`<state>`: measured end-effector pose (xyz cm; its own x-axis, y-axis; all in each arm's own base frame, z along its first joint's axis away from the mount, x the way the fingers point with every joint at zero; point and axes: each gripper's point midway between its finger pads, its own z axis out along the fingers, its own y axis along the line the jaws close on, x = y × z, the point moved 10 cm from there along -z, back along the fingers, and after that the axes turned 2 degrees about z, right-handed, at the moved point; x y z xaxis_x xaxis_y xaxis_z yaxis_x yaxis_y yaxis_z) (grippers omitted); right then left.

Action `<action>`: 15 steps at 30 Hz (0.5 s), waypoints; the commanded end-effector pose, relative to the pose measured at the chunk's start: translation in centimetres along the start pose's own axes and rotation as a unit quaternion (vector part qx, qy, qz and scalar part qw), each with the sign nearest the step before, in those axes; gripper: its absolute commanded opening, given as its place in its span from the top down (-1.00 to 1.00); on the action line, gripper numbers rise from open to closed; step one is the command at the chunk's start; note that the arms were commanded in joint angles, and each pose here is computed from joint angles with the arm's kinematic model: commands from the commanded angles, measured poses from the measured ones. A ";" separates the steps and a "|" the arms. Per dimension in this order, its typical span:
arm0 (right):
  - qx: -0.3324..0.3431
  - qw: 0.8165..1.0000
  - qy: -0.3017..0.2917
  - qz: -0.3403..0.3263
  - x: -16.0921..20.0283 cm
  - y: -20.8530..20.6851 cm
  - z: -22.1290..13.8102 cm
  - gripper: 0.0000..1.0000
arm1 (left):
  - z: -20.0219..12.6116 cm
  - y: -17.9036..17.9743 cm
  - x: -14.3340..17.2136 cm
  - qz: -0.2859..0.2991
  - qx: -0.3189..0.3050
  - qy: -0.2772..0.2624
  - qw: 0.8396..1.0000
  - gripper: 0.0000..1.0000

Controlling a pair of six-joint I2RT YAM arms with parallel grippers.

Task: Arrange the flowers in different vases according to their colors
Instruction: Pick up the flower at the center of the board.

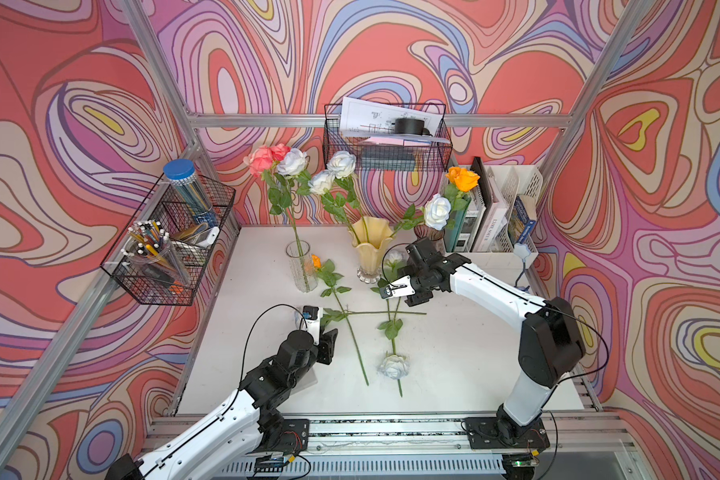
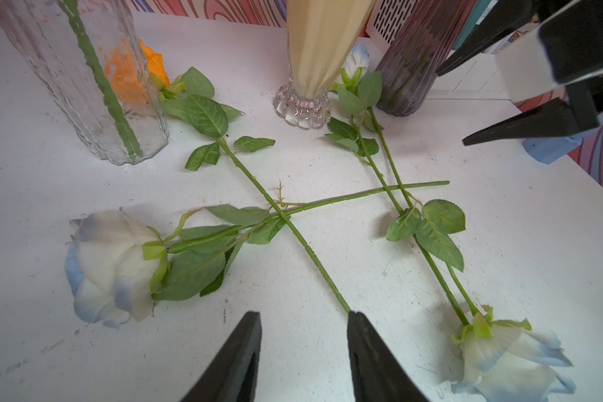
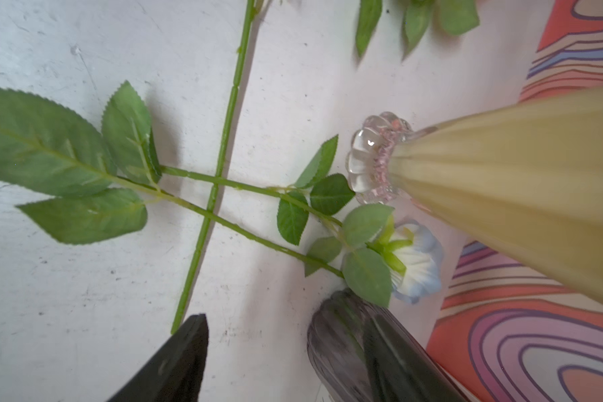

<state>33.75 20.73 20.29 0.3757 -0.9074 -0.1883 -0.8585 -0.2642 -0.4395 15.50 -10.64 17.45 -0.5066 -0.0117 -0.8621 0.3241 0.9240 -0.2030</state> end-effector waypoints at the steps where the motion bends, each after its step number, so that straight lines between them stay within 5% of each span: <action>1: 0.006 0.999 -0.041 -0.003 -0.3 0.6 1.3 -0.43 | 0.0 0.1 0.0 0.003 -0.009 -0.001 1.000 0.06; 15: -0.005 0.999 -0.041 -0.012 0.2 1.1 6.2 -0.25 | 0.0 0.3 0.6 0.011 -0.016 0.013 1.000 0.04</action>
<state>34.59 21.78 14.91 0.4138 -0.8795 -0.2352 -0.8545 -0.2862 -0.4334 15.47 -10.53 17.29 -0.5112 -0.0057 -0.8594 0.3154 0.9289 -0.1938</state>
